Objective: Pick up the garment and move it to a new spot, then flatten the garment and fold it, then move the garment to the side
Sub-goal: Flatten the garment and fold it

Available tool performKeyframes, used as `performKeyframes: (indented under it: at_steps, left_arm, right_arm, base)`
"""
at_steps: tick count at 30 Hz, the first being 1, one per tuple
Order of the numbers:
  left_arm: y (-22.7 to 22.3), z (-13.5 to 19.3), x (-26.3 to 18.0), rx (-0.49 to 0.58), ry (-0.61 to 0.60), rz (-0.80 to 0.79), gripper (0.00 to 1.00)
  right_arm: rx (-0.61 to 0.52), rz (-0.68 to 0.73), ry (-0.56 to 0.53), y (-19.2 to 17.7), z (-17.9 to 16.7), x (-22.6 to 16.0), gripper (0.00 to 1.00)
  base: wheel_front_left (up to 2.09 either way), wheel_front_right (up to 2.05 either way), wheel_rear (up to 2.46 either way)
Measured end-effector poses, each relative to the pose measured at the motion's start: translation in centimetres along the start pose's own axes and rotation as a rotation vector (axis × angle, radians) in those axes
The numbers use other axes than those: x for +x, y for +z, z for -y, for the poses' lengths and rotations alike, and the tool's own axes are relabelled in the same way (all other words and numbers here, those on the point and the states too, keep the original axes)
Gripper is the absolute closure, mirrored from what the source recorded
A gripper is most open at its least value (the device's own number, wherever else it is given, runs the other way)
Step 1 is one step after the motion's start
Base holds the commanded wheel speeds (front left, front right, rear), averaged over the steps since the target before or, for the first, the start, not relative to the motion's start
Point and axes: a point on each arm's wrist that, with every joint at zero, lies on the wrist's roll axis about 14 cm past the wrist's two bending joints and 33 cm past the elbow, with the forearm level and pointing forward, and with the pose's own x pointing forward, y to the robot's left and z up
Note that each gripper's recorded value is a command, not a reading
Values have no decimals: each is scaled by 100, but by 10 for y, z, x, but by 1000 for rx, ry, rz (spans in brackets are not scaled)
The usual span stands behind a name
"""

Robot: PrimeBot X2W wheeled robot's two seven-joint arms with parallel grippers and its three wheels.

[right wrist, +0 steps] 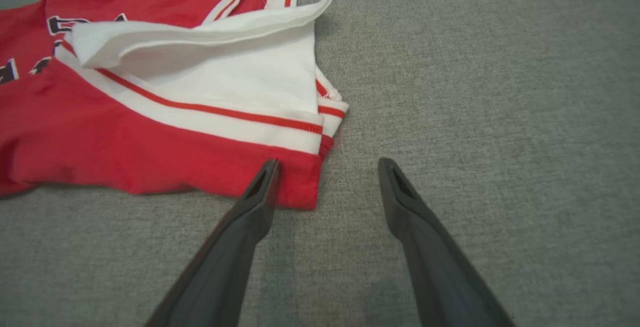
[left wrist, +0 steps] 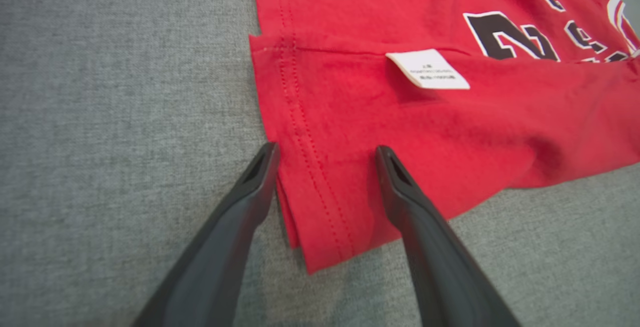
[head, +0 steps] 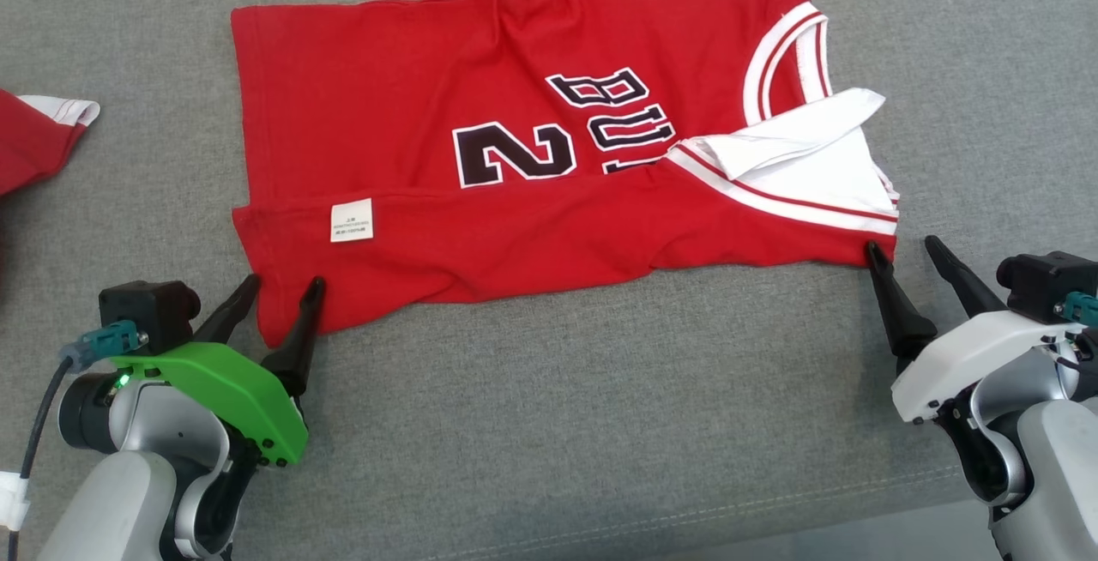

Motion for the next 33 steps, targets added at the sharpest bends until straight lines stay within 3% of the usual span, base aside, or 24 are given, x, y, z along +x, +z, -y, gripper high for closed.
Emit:
performKeyframes:
  at_steps: [21,24,26,27,28,29,30,31,32,33]
  left_arm:
    - [-6,6,-8,-52,-18,-52,0]
    - [-7,8,-10,-58,-22,-53,0]
    - [-8,7,-11,-59,-20,-61,0]
    - [-8,7,-11,-59,-19,-60,0]
    - [-8,6,-11,-58,-18,-60,14]
    - [-8,6,-12,-60,-18,-60,34]
    - [-7,6,-12,-64,-18,-59,62]
    - [-7,6,-12,-66,-18,-57,76]
    - [-7,6,-12,-66,-18,-59,100]
    - [-7,6,-12,-66,-18,-63,100]
  right_arm:
    - [36,-36,22,-12,-8,5,3]
    - [35,-38,23,-13,-8,5,10]
    - [37,-41,25,-14,-9,6,24]
    - [39,-41,30,-14,-10,6,39]
    - [43,-43,39,-14,-12,6,52]
    - [43,-44,43,-14,-14,7,56]
    - [43,-44,48,-14,-15,8,65]
    - [45,-44,51,-14,-17,9,77]
    - [47,-44,56,-14,-18,9,92]
    - [51,-47,64,-14,-20,10,99]
  base:
    - [0,0,0]
    - [0,0,0]
    - [0,0,0]
    - [0,0,0]
    - [0,0,0]
    - [0,0,0]
    - [0,0,0]
    - [0,0,0]
    - [0,0,0]
    - [0,0,0]
